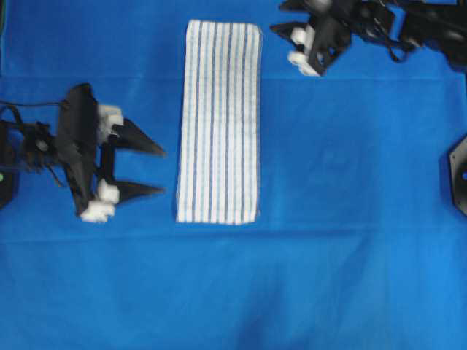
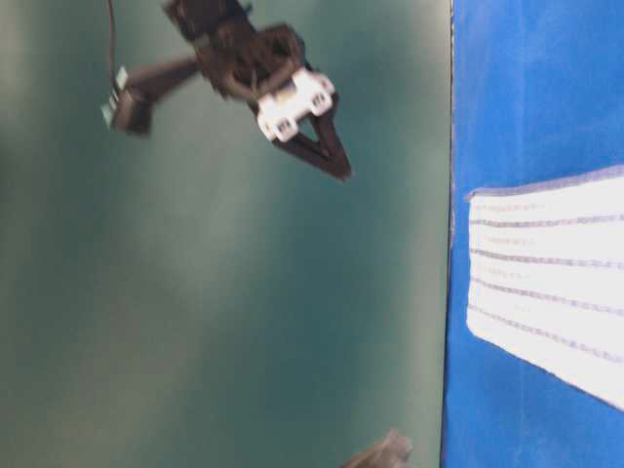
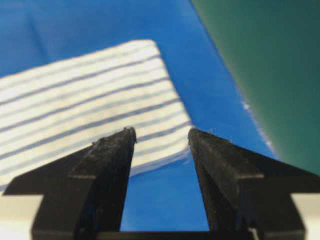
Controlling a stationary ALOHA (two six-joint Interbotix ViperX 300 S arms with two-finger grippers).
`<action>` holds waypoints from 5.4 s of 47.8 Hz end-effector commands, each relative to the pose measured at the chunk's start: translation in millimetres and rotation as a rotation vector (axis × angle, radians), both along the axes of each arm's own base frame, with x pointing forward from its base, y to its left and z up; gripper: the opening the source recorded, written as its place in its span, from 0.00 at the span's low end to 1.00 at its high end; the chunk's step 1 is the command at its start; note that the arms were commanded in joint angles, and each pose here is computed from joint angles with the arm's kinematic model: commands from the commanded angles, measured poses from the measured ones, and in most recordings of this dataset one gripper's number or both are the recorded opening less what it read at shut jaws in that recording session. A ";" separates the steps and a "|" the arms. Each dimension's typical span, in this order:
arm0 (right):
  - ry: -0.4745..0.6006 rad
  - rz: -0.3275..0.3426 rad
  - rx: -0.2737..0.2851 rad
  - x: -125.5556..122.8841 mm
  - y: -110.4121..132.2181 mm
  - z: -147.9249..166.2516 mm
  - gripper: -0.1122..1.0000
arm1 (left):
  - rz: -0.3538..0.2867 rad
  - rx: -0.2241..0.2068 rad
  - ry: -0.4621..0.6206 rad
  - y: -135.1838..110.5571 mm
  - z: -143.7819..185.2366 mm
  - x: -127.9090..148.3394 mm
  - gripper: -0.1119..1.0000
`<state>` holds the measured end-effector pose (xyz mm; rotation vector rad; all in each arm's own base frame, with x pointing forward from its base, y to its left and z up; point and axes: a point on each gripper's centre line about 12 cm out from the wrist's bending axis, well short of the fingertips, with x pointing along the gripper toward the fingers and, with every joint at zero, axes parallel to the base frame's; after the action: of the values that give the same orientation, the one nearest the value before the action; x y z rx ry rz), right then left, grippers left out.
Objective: Fold the blue towel.
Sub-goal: 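Lay the strip down vertically, release, and pull both grippers outward, then move both grippers to the strip's far end and grasp its corners, then lift the far end and fold it toward the near end with both grippers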
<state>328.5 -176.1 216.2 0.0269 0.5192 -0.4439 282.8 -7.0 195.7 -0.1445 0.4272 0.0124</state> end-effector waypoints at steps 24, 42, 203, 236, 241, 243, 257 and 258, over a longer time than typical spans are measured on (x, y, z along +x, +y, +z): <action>-0.196 0.165 0.048 -35.1 85.3 13.5 0.58 | 0.143 0.015 -0.165 36.8 17.6 -34.7 0.72; -0.185 0.142 0.049 -22.5 73.3 12.1 0.58 | 0.179 0.018 -0.142 46.9 13.4 -29.7 0.72; -0.042 -0.103 0.153 28.8 -35.9 -64.7 0.17 | 0.471 0.130 0.123 216.1 -49.9 78.0 0.14; 0.050 0.221 0.173 37.0 105.1 -58.2 0.17 | 0.099 0.142 0.123 60.1 -42.5 65.2 0.14; 0.088 0.256 0.180 37.0 121.5 -62.0 0.17 | 0.037 0.144 0.130 38.6 -44.4 67.4 0.14; 0.097 0.264 0.183 36.7 126.0 -63.2 0.17 | 0.018 0.145 0.133 32.1 -44.8 67.6 0.14; 0.111 0.307 0.198 39.5 146.9 -66.3 0.17 | -0.040 0.146 0.195 13.6 -60.6 62.7 0.14; 0.113 0.308 0.199 39.6 147.4 -66.9 0.17 | -0.039 0.145 0.199 13.6 -62.2 62.8 0.14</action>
<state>365.1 -29.6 139.7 0.1111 0.6943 -0.0946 344.0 7.1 131.9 0.0116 0.6338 0.0186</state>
